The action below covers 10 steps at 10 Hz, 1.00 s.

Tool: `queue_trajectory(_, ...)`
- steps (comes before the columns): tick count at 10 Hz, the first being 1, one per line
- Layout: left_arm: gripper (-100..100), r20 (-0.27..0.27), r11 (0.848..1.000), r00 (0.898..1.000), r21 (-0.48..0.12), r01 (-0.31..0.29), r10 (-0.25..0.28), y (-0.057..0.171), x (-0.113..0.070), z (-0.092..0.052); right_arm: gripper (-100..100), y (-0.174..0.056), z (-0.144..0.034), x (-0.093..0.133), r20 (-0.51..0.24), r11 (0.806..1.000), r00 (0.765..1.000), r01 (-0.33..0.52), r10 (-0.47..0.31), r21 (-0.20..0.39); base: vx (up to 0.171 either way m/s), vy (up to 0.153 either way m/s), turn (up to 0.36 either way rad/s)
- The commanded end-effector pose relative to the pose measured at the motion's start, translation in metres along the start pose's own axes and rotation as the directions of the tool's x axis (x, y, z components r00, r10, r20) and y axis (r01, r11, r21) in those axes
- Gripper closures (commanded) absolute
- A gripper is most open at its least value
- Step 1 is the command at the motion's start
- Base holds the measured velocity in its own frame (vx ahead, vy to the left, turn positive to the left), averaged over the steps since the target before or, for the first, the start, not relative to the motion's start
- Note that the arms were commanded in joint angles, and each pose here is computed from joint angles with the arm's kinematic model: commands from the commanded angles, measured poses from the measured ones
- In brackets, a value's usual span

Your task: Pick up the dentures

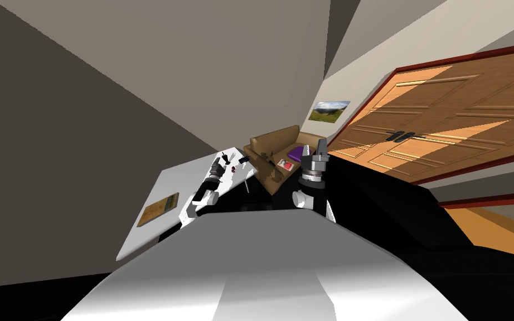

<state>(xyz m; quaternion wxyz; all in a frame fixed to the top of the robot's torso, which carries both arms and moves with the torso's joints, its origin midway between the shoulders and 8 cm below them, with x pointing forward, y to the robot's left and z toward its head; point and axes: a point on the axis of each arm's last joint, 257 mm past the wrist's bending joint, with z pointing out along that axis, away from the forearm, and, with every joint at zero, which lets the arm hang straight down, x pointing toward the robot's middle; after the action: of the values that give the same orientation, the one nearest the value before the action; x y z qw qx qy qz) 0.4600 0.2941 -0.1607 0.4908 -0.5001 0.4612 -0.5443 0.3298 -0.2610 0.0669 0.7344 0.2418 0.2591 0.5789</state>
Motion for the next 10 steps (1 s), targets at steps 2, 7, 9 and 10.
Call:
queue_trajectory(2,-100,0.006,0.996,0.999,-0.075,0.037,-0.036,0.021,-0.005,0.006,0,0.0,0.0,0.0,0.0,1.0,1.0,0.0,0.0,0.0,0.04,-0.039,-0.006)
queue_trajectory(7,-100,0.03,0.971,0.995,-0.216,0.102,-0.097,0.06,-0.016,0.016,0,0.0,0.0,0.0,0.0,1.0,1.0,0.0,0.0,0.0,0.028,-0.027,-0.004)
queue_trajectory(9,-100,0.042,0.957,0.993,-0.262,0.122,-0.115,0.072,-0.02,0.019,0,0.0,0.0,0.0,0.0,1.0,1.0,0.0,0.0,0.0,0.029,-0.028,-0.005)
queue_trajectory(10,-100,0.044,0.956,0.992,-0.266,0.122,-0.114,0.074,-0.02,0.018,0,0.0,0.0,0.0,0.0,1.0,1.0,0.0,0.0,0.0,0.028,-0.026,-0.003)
